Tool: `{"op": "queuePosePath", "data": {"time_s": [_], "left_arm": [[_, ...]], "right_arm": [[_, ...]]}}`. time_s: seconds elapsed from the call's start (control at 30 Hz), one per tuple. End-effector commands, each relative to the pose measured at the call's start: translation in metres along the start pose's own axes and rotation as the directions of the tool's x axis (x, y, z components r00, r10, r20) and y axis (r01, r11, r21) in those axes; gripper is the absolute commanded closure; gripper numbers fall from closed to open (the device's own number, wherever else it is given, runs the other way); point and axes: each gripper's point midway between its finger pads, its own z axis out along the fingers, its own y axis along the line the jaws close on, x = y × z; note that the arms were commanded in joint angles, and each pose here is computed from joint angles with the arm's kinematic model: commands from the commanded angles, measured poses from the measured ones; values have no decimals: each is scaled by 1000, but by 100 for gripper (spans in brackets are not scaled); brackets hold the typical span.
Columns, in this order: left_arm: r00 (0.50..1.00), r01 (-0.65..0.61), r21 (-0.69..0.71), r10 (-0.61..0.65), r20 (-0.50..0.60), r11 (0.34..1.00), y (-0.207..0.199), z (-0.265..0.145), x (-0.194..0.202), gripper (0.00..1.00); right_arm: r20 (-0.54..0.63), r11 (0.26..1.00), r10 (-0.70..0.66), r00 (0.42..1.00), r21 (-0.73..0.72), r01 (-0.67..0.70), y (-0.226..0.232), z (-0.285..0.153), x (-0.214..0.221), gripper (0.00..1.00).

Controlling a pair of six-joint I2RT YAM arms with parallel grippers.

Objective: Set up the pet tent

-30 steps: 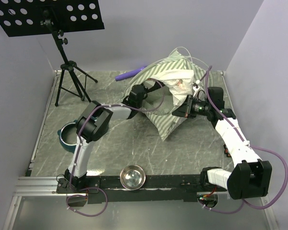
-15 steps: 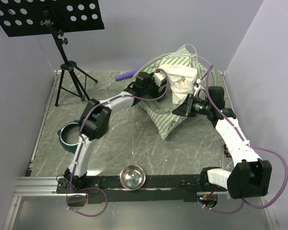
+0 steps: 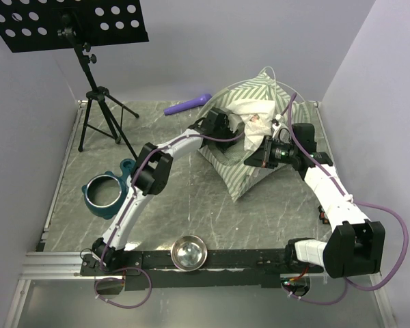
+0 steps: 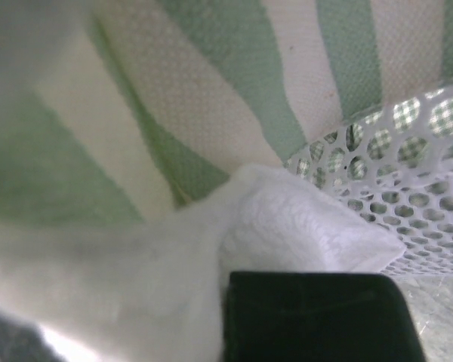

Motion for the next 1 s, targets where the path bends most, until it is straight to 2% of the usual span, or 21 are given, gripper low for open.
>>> {"op": "queuePosePath", "data": {"time_s": [0.0, 0.07, 0.13, 0.27, 0.33, 0.4, 0.6, 0.63, 0.7, 0.73, 0.77, 0.8, 0.87, 0.97], "left_arm": [[996, 1, -5, -1, -91, 1000, -1, -28, 18, 99], [998, -24, -153, 33, 58, 988, 18, -52, -21, 99], [982, -24, -328, 84, 168, 944, 39, -79, -50, 99], [948, 93, -616, 119, 294, 782, 80, -130, -74, 99], [951, 96, -699, 142, 275, 709, 96, -137, -69, 99], [966, 41, -735, 160, 201, 676, 107, -129, -55, 99], [981, -101, -769, 194, 30, 631, 131, -94, -18, 99], [982, -100, -750, 184, 30, 654, 127, -90, -18, 91], [982, -84, -552, 161, 93, 830, 90, -83, -27, 43], [974, -75, -445, 161, 160, 893, 67, -93, -42, 26], [961, -85, -322, 163, 223, 943, 39, -105, -51, 17], [944, -111, -222, 173, 282, 969, 15, -115, -60, 14], [917, -172, -30, 171, 359, 985, -32, -135, -69, 12], [914, -188, 143, 120, 387, 972, -68, -155, -76, 13]], "right_arm": [[-62, 993, 115, 991, -3, -115, 9, -4, 10, 100], [-59, 991, 133, 989, 8, -133, 7, -5, 12, 100], [-59, 986, 165, 984, 33, -164, 4, -5, 15, 100], [-36, 970, 237, 971, 71, -234, -5, -6, 15, 100], [-29, 967, 249, 968, 69, -246, -4, -6, 15, 100], [-21, 969, 239, 971, 62, -238, -3, -7, 15, 100], [-28, 975, 219, 975, 49, -218, 2, -10, 15, 100], [-30, 976, 217, 976, 41, -216, 3, -9, 14, 100], [-31, 977, 211, 977, 45, -210, 2, -9, 13, 100], [-29, 977, 208, 978, 48, -206, 1, -9, 12, 100], [-28, 978, 202, 979, 52, -201, 1, -8, 11, 100], [-22, 979, 198, 980, 57, -196, -1, -8, 9, 100], [-16, 979, 194, 981, 64, -192, -5, -6, 7, 100], [-20, 980, 187, 982, 73, -185, -11, -1, 7, 100]]}}
